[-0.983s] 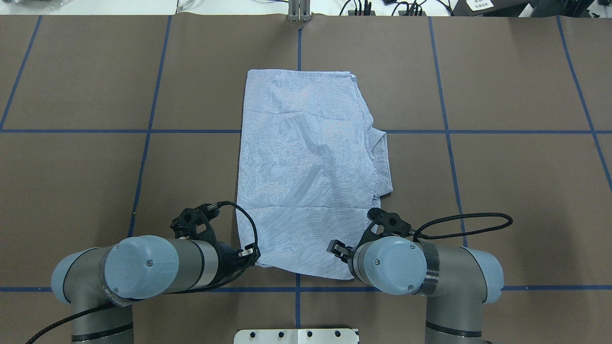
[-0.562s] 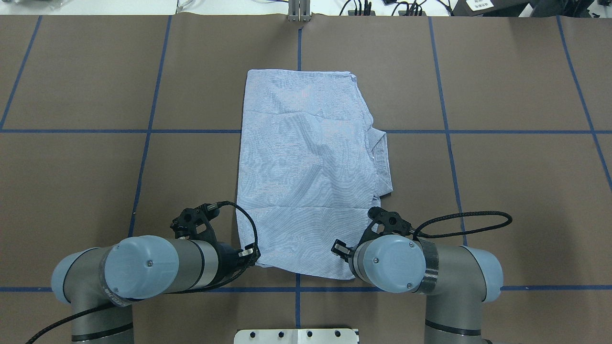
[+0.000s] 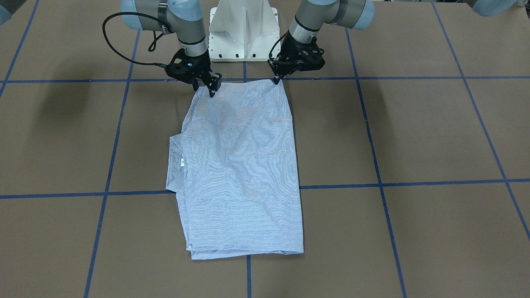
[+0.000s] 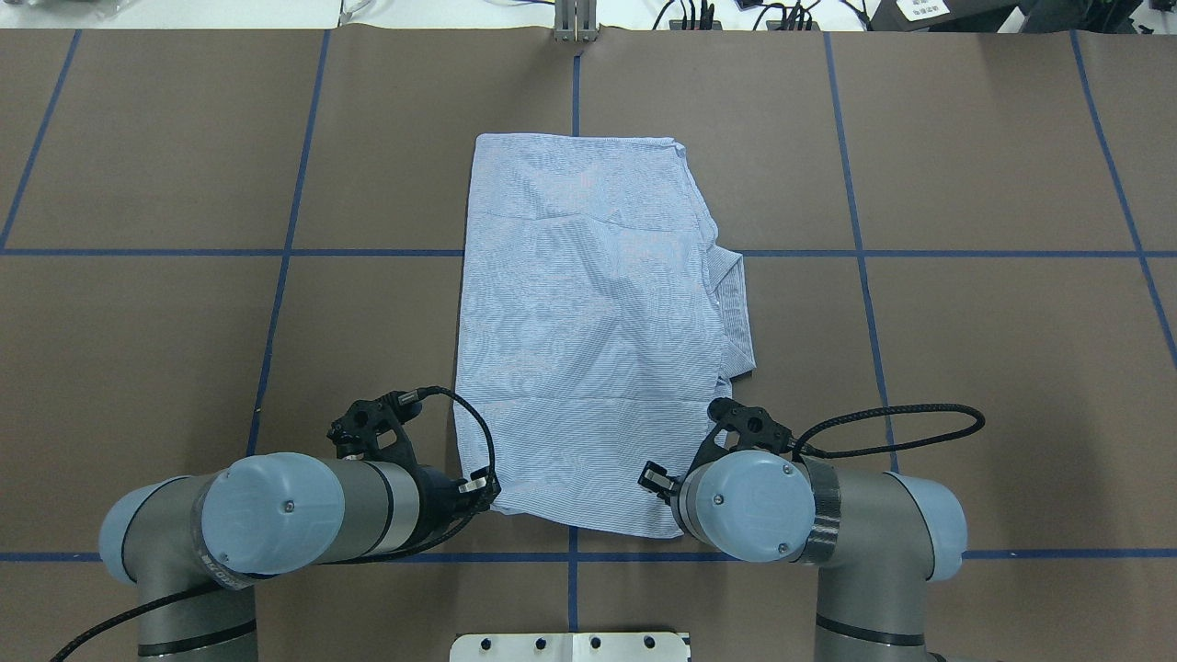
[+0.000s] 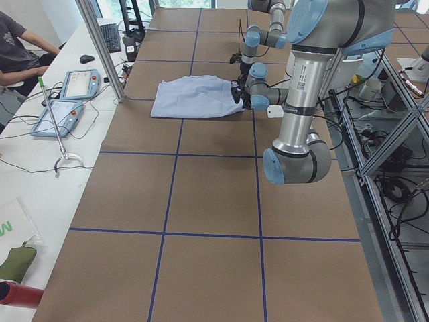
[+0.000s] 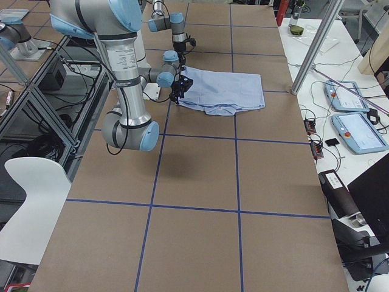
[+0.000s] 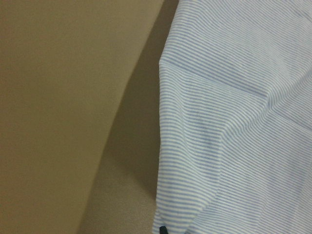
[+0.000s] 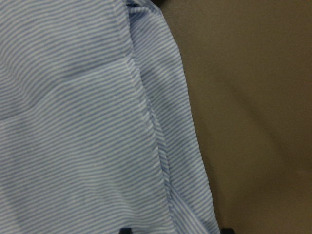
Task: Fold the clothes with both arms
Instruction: 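Close both grippers on the shirt edge nearest the robot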
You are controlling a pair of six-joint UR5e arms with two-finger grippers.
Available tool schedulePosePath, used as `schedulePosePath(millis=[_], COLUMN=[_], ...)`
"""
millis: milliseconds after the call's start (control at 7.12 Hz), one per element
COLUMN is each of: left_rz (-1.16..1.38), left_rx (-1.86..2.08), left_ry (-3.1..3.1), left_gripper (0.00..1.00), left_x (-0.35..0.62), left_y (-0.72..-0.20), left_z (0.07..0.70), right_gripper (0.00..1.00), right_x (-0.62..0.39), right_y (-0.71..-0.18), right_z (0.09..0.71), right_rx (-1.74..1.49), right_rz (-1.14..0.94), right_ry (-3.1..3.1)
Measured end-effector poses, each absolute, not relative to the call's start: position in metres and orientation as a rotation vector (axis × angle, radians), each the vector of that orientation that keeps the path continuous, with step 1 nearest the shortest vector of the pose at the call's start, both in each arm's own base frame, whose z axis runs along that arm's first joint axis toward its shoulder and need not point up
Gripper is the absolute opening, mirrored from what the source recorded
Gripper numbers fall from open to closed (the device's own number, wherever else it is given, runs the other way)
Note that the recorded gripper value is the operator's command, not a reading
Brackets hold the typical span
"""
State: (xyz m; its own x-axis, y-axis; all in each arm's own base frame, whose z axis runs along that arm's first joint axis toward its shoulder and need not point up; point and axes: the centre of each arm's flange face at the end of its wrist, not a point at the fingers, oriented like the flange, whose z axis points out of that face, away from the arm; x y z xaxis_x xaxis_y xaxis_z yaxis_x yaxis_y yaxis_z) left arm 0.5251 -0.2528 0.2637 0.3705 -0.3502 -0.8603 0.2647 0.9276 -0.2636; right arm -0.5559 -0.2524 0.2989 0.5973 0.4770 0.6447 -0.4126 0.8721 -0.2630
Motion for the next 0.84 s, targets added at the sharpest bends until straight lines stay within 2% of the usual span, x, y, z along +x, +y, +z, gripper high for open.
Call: schedulePosePath(millis=[140, 842], left_rz=[-0.395, -0.396], left_rx=[-0.086, -0.084], left_ry=[1.124, 1.125], left_gripper=[0.0, 0.0], left_x=[0.5252, 0.5249], left_y=[-0.2526, -0.2534], left_z=[0.2637, 0.2638], right_gripper=[0.79, 0.79], right_x=[-0.5556, -0.5586], right_y=[-0.2522, -0.2495], right_z=[0.2972, 0.2999], right_rx=[-0.09, -0.092], right_rz=[0.518, 0.514], right_ry=[-0.754, -0.729])
